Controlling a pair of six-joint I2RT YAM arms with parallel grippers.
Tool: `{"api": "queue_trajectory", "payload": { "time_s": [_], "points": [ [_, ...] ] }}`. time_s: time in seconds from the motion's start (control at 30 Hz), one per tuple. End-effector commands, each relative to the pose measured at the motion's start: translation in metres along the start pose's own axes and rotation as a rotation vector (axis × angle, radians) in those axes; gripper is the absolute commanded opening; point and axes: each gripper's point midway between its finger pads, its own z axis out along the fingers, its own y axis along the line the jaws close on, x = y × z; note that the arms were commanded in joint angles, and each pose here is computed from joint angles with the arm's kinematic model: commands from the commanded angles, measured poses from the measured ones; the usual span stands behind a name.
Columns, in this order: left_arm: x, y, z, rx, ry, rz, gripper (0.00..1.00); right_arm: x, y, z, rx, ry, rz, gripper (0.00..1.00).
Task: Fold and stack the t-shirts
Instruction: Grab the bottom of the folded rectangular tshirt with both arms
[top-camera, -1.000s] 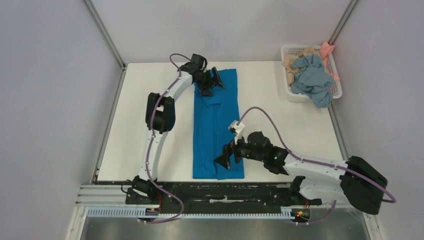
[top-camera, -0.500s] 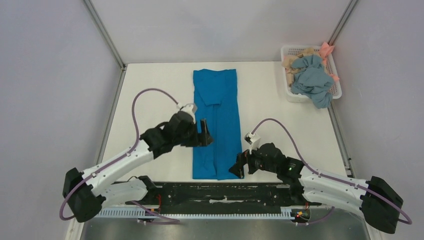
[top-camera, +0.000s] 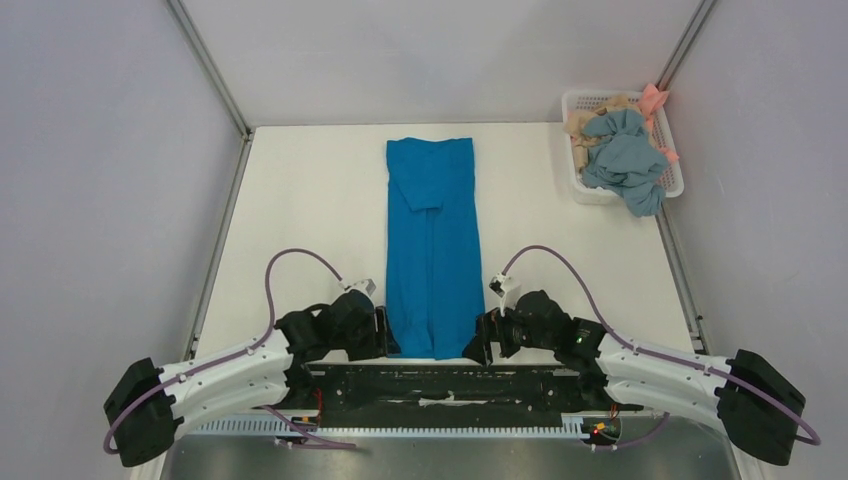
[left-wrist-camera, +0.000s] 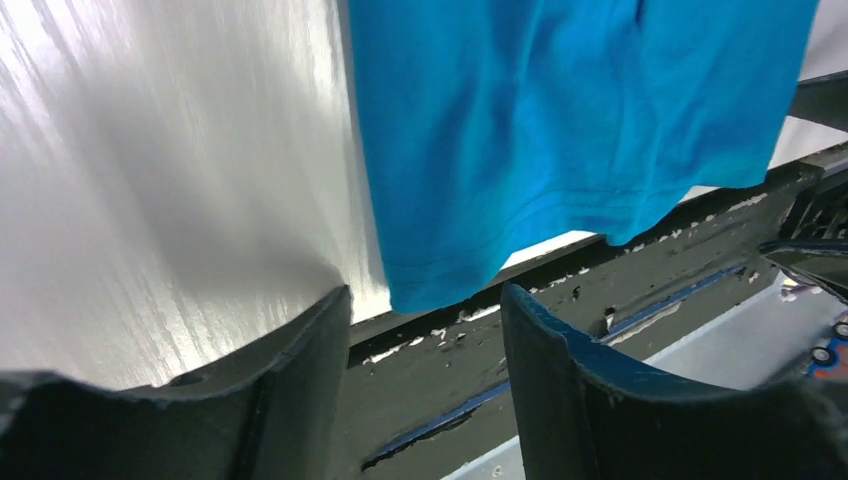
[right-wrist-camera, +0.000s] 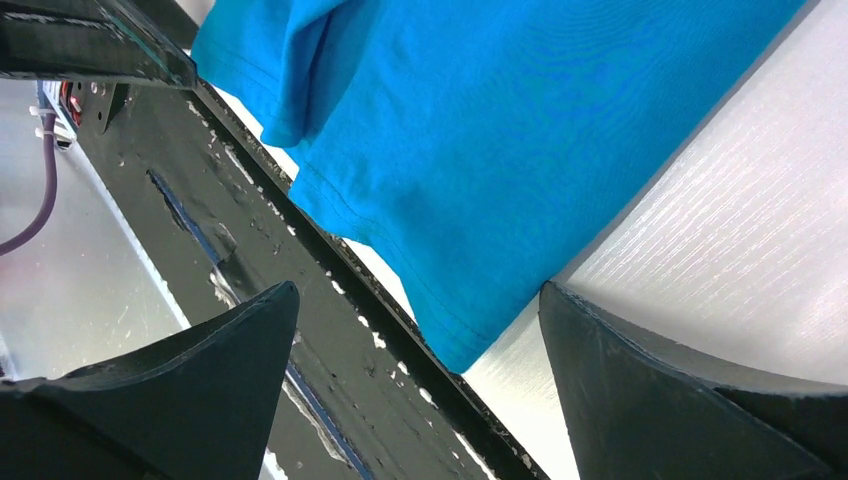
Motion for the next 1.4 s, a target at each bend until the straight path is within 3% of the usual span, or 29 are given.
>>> {"api": "queue_trajectory", "payload": {
  "time_s": [0.0,0.17,0.27,0.4,0.47,0.63,0.73,0.9,1.1,1.37],
  "points": [
    [0.006,-0.009,0.006,0.049,0.026,-0.053,0.63,0.024,-0.014,0.000,0.048,0.075,0.039,0.92],
    [0.010,-0.005,0.016,0.038,0.042,-0.058,0.56,0.029,-0.017,0.000,0.056,0.098,0.049,0.86],
    [0.012,-0.002,0.020,0.020,0.054,-0.053,0.45,0.037,-0.020,0.000,0.062,0.127,0.054,0.84],
    [0.015,0.002,0.023,-0.003,0.069,-0.053,0.12,0.044,-0.025,-0.002,0.085,0.145,0.069,0.81],
    [0.014,0.004,0.022,-0.007,0.063,-0.055,0.03,0.045,-0.027,-0.003,0.098,0.149,0.073,0.77],
    [0.014,0.002,0.021,0.013,0.057,-0.053,0.02,0.056,-0.031,-0.005,0.108,0.186,0.080,0.68],
    [0.016,0.002,0.022,0.021,0.064,-0.057,0.02,0.061,-0.030,-0.003,0.105,0.206,0.082,0.55],
    [0.014,-0.004,0.020,0.055,0.050,-0.052,0.02,0.059,-0.033,0.000,0.121,0.190,0.072,0.24],
    [-0.012,-0.040,0.007,0.174,-0.040,0.033,0.02,0.006,-0.019,0.010,0.103,0.027,-0.019,0.03],
    [-0.074,-0.078,-0.007,0.131,-0.167,0.130,0.02,-0.091,-0.001,0.003,0.183,-0.246,-0.141,0.00]
  ]
}}
